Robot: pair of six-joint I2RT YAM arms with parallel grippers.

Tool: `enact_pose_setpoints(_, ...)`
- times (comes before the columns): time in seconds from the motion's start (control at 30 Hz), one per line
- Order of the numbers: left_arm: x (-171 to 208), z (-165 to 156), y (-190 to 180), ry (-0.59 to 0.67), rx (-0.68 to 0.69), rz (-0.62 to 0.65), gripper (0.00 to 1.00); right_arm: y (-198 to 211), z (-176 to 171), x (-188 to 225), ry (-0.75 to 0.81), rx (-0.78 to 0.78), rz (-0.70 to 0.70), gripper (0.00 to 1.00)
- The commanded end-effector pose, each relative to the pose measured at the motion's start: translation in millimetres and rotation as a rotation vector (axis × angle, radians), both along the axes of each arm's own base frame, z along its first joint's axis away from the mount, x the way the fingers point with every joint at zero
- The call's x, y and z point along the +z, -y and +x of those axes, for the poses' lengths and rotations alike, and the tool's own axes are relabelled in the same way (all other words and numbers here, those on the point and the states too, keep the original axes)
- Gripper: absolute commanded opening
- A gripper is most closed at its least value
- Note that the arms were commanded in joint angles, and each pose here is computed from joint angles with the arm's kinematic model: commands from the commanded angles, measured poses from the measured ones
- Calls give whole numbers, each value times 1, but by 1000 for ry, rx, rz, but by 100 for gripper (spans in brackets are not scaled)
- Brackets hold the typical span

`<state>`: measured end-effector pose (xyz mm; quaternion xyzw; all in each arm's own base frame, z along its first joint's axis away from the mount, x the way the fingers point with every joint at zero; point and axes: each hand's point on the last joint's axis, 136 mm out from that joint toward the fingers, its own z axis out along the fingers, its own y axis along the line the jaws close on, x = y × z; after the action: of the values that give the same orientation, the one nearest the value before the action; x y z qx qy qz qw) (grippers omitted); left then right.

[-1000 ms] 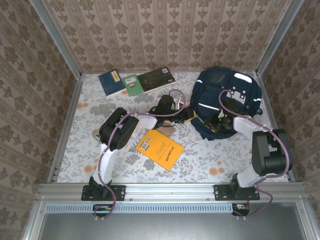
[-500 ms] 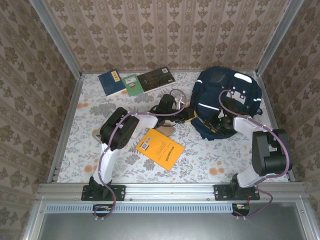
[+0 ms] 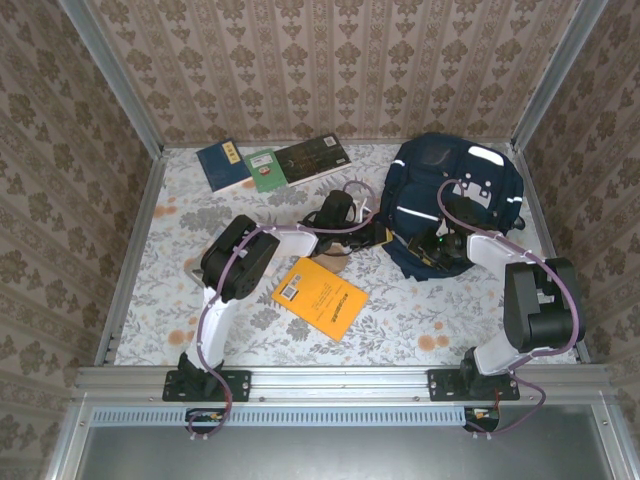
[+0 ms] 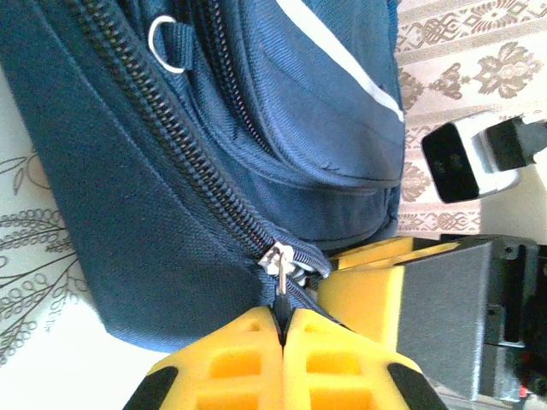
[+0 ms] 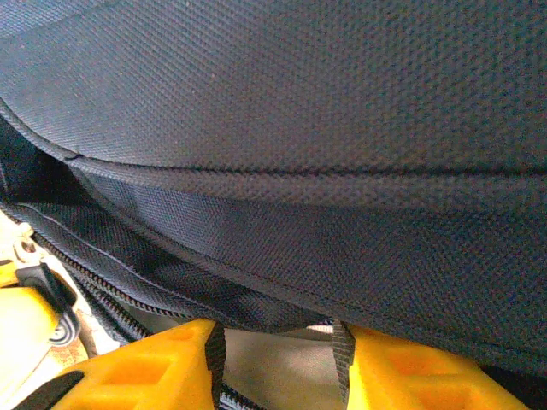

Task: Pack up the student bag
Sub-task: Unzip the student bag at the top-right of the table.

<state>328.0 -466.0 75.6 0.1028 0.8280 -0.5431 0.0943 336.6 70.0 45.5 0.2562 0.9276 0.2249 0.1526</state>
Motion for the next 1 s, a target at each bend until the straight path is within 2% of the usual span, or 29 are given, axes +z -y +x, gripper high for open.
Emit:
enact_pose_setpoints(0.0,-1,12,-14,51,29,94,0,6,-15,-10,-52,-15,-38,42)
enact_pose_setpoints(0.23,-17,37,-57,154,51,416,0,13,-22,-18,-84,-32,-56,42)
enact_pose_setpoints(0.37,-19,56,-70,195,58,513,0,16,-22,-15,-77,-31,-59,42)
enact_pose_setpoints(0.5,-5,60,-63,239,12,467,0,14,-17,-2,-44,-12,-48,43)
enact_pose_setpoints(0.73,23,30,-32,302,-105,380,0,-18,-14,48,109,91,-14,47)
enact_pose_setpoints(0.87,34,23,-25,316,-113,342,0,-48,-29,45,105,157,5,47)
enact_pose_setpoints(0.97,41,16,-23,328,-120,326,0,-51,-43,27,62,157,-10,47)
